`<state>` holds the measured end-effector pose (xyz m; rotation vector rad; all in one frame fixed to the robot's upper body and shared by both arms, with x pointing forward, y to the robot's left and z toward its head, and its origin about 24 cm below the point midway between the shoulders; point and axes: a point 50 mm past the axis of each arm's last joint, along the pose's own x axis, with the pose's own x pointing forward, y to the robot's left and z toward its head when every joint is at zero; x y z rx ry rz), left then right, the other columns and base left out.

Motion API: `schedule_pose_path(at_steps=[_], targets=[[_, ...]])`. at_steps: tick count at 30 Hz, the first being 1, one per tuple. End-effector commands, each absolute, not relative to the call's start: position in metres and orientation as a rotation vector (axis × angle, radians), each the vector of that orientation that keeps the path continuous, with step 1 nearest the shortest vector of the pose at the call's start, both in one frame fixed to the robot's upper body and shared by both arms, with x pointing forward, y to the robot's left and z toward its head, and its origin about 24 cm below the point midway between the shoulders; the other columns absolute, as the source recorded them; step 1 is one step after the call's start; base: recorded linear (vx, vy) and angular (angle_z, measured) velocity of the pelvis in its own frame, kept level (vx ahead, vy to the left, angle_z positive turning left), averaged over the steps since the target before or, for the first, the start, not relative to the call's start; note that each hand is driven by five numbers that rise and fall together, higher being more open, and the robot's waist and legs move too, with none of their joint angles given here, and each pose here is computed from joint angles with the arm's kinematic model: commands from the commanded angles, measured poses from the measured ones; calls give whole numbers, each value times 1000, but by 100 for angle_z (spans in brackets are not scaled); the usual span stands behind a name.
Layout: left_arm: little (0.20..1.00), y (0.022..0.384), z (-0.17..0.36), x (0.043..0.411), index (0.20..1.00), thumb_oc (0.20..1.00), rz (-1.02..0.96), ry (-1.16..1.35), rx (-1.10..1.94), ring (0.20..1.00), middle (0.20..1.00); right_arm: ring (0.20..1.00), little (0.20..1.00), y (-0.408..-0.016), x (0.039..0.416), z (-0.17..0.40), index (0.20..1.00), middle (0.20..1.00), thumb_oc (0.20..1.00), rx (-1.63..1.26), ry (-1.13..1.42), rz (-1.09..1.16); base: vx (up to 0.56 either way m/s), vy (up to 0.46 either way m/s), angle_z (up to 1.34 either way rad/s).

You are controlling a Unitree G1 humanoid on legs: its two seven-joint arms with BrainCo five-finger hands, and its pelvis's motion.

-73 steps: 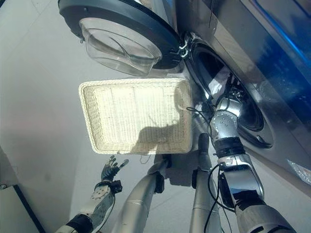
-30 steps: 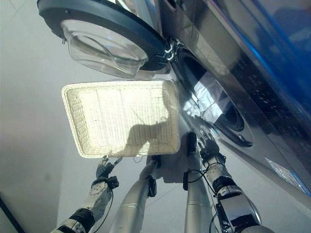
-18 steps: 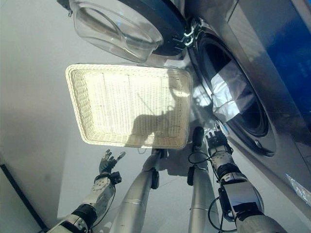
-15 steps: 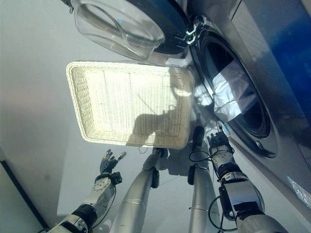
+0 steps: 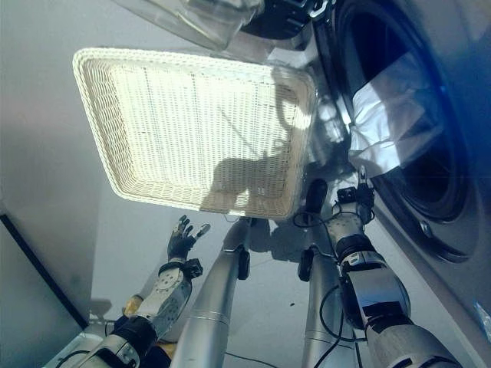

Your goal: Put the clothes into the washing machine.

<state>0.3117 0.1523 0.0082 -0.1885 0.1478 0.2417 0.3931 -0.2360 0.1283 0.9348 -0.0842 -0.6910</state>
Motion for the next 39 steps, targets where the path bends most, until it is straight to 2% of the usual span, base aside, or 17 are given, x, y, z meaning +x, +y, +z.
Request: schedule_pose_path(at_steps=[1, 2, 3, 8, 18, 25, 30, 32, 33, 34, 38, 39], targets=[[1000, 167, 5, 301, 1000, 1000, 283, 138, -183, 1000, 1000, 624, 624, -272, 374, 260, 624, 624, 624, 566, -732, -539, -17, 31, 3], [1000, 169, 4, 300, 1000, 1000, 288, 139, -184, 1000, 1000, 442, 442, -271, 373, 265, 442, 442, 442, 543, -756, -512, -24, 42, 3], [1000, 170, 3, 299, 1000, 1000, 292, 142, -186, 1000, 1000, 200, 200, -270, 372, 268, 200, 200, 200, 527, -771, -493, -19, 33, 3], [1000, 181, -7, 290, 1000, 1000, 321, 168, -193, 1000, 1000, 200, 200, -262, 365, 276, 200, 200, 200, 488, -812, -370, -31, 56, 3], [1000, 195, -20, 279, 1000, 1000, 346, 211, -174, 1000, 1000, 200, 200, -258, 351, 288, 200, 200, 200, 545, -893, -267, -6, 17, -2], [1000, 205, -25, 273, 1000, 1000, 374, 238, -162, 1000, 1000, 200, 200, -273, 332, 301, 200, 200, 200, 832, -1018, -261, -2, 36, -10], [1000, 212, -27, 270, 1000, 1000, 389, 259, -155, 1000, 1000, 200, 200, -298, 303, 313, 200, 200, 200, 1030, -1209, -409, 15, 22, -3], [1000, 212, -27, 270, 1000, 1000, 389, 259, -155, 1000, 1000, 200, 200, -298, 303, 313, 200, 200, 200, 1030, -1209, -409, 0, 0, 0], [1000, 212, -27, 269, 1000, 1000, 390, 261, -153, 1000, 1000, 322, 322, -303, 297, 314, 322, 322, 322, 1064, -1246, -454, 36, -7, 3], [1000, 214, -26, 272, 1000, 1000, 394, 269, -143, 1000, 1000, 1000, 1000, -336, 297, 287, 1000, 1000, 1000, 1446, -1191, -643, 43, -13, 3], [1000, 215, -25, 276, 1000, 1000, 388, 276, -140, 1000, 1000, 1000, 1000, -337, 322, 269, 1000, 1000, 1000, 1581, -892, -640, 5, 13, 3], [1000, 218, -25, 277, 1000, 1000, 388, 282, -140, 1000, 1000, 1000, 1000, -326, 340, 250, 1000, 1000, 1000, 1623, -665, -617, -17, 26, 6]])
